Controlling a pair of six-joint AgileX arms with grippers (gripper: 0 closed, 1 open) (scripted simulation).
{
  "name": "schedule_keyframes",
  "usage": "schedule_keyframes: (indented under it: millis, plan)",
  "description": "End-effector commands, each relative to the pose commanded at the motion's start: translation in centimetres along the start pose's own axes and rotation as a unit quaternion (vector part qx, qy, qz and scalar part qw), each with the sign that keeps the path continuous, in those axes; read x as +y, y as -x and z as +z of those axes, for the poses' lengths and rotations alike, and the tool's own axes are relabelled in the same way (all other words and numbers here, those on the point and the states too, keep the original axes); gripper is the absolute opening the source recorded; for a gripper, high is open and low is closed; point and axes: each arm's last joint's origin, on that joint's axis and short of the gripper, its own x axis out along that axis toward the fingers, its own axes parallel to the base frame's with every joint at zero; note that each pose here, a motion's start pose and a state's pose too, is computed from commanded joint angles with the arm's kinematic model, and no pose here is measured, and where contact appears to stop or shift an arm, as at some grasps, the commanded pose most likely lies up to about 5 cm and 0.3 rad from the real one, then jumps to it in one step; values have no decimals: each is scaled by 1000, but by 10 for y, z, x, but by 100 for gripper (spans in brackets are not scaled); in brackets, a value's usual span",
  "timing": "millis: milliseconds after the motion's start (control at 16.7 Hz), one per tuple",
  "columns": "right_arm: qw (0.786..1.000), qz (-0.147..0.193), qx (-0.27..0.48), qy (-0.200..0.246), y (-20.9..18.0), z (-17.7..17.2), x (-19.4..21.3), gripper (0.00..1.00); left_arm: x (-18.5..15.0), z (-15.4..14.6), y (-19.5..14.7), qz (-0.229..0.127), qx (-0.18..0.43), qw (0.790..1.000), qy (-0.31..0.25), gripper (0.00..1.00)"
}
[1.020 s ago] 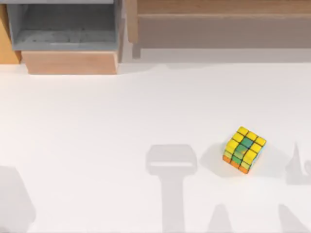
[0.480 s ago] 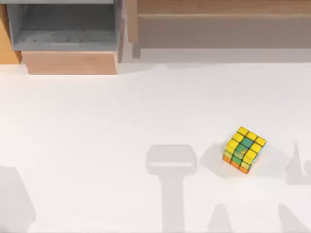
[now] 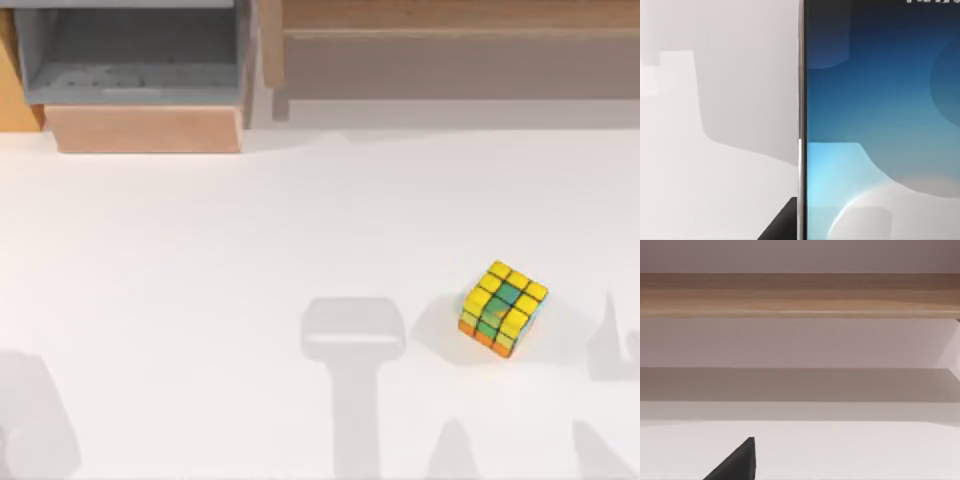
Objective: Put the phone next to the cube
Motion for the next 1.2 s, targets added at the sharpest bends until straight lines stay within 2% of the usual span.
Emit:
schedule_keyframes:
  millis: [240,420,780,960,1200]
  plan:
    - [1000,0,0,0,0,0,0,100,0,1,1,2,-2,1000,-1,0]
    - [1000,0,0,0,0,0,0,100,1,15,22,24,-43,999,-1,0]
    - [1000,0,0,0,0,0,0,100,-10,73,79,45,-130,990,-8,0]
    - [1000,0,0,0,0,0,0,100,-30,108,106,37,-164,986,-15,0]
    - [1000,0,0,0,0,0,0,100,-75,148,136,12,-193,981,-25,0]
